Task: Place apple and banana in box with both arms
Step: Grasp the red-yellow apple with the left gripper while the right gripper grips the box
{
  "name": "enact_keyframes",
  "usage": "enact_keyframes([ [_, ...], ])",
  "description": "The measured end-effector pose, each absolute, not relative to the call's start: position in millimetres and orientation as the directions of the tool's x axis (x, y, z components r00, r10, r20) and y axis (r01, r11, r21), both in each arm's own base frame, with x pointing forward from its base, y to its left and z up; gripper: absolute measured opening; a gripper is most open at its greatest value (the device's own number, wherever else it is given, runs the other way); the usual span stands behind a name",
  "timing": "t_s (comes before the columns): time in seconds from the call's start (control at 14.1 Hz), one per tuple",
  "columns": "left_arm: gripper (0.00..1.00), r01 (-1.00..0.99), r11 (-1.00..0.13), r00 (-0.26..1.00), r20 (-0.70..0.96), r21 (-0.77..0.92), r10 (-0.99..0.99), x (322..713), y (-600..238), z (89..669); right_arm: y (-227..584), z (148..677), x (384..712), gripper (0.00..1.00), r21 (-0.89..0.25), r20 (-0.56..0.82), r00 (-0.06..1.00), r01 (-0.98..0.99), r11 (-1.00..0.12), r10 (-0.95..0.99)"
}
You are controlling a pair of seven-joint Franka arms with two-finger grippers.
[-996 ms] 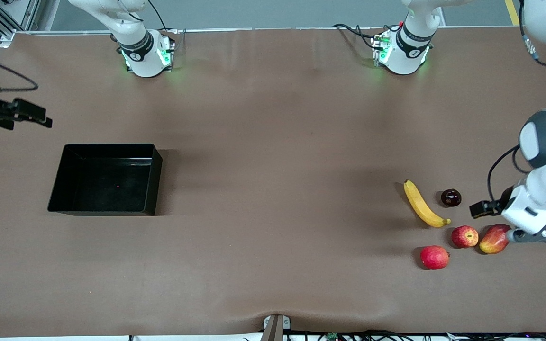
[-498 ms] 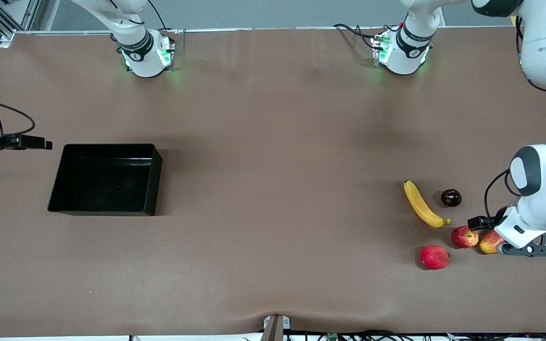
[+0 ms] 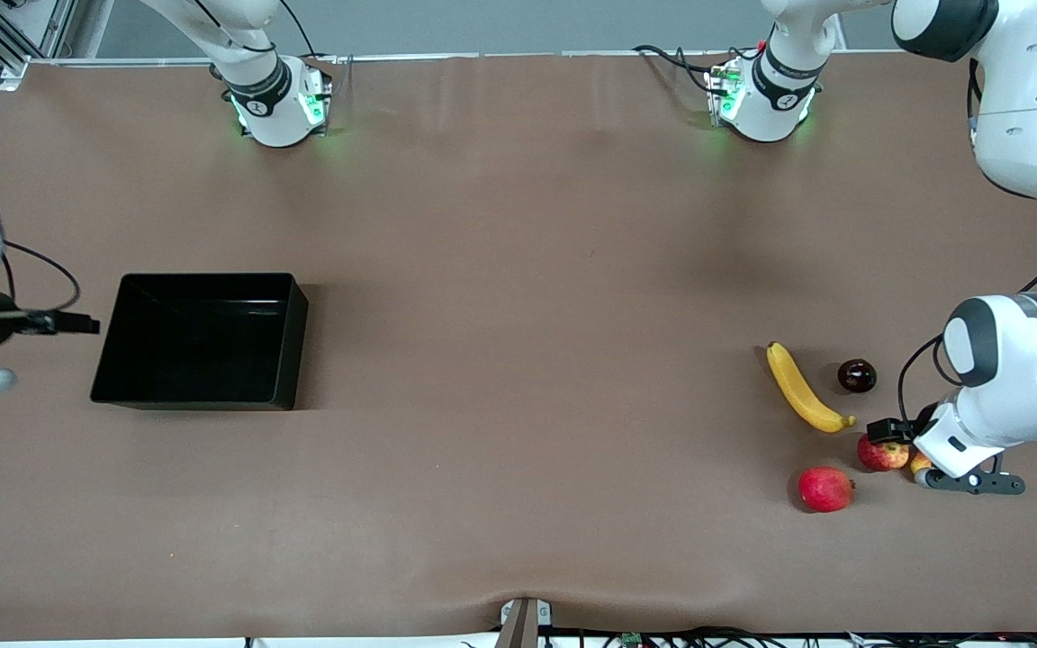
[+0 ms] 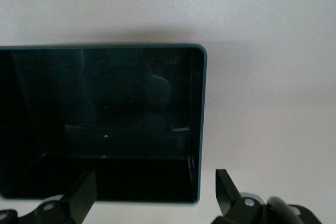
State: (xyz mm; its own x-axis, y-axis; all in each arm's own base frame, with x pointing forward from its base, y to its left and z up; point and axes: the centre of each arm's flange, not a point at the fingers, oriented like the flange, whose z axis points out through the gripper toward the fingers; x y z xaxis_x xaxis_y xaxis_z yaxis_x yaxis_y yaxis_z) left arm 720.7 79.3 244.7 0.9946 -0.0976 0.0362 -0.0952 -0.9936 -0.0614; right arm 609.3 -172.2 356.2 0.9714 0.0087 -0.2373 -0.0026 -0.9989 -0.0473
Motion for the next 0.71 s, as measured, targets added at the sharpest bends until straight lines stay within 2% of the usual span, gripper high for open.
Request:
enact_keyframes([
  [0.14,1.00,-0.096,-0.994,0.994,0.039,-0.059,-0.098,721,79,233,-186,321,602,1.00,-0.055,-0.234,0.971,0.026,-0.998,0.039],
  [0.5,1.00,-0.097,-0.994,0.994,0.054,-0.056,-0.100,723,79,216,-226,288,580,1.00,-0.059,-0.168,0.981,0.084,-0.995,0.093],
  [0.57,0.92,-0.097,-0.994,0.994,0.053,-0.055,-0.100,722,79,214,-236,273,567,0.93,-0.061,-0.163,0.982,0.085,-0.995,0.094],
  [0.64,0.92,-0.097,-0.994,0.994,0.051,-0.055,-0.100,722,79,213,-244,259,555,0.82,-0.067,-0.167,0.982,0.078,-0.995,0.089],
  [0.71,0.87,-0.097,-0.994,0.994,0.051,-0.055,-0.100,722,79,212,-246,250,546,0.69,-0.075,-0.176,0.981,0.074,-0.994,0.086],
])
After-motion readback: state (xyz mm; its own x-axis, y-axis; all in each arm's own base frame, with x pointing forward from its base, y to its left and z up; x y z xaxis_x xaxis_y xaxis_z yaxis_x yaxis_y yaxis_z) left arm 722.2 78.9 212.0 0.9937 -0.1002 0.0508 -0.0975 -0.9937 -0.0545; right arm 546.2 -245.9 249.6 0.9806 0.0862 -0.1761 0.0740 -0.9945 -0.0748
